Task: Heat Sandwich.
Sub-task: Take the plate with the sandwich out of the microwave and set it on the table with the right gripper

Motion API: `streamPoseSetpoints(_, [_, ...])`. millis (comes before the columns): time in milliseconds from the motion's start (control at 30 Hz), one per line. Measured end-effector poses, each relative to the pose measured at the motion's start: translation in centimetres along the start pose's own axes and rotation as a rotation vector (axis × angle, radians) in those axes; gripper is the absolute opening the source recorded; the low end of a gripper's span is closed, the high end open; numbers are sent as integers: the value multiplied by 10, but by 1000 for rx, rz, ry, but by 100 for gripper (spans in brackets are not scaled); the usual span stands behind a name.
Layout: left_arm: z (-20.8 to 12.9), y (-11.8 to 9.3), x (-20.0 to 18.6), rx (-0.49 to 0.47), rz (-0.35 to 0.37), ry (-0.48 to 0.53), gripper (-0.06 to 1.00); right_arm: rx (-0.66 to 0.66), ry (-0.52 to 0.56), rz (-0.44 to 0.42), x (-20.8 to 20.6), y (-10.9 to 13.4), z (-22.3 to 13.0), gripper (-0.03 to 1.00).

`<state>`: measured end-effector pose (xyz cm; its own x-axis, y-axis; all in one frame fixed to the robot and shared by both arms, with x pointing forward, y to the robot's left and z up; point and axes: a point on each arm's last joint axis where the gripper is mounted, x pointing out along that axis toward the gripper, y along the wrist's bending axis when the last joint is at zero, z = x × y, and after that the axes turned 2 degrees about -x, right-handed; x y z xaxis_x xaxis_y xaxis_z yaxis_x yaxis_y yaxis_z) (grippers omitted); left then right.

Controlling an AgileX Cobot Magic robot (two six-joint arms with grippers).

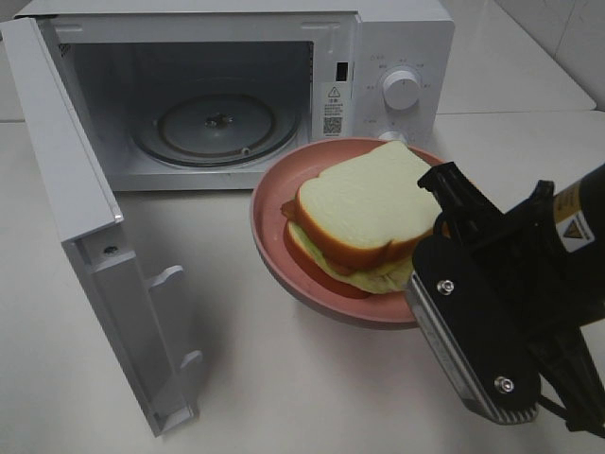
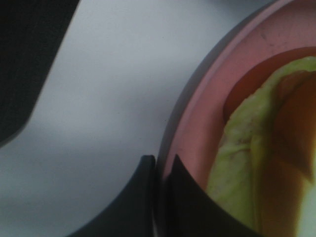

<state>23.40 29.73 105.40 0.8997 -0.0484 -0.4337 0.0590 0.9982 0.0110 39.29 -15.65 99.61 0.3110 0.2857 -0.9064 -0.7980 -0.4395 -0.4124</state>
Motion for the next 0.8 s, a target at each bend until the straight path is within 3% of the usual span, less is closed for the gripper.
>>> streamPoseSetpoints(467, [0,0,0,0,0,0,98,117,72,-7,-24,27,-13,3])
streamPoseSetpoints(800, [0,0,0,0,0,0,98,340,172,1,-28,33,-22,3])
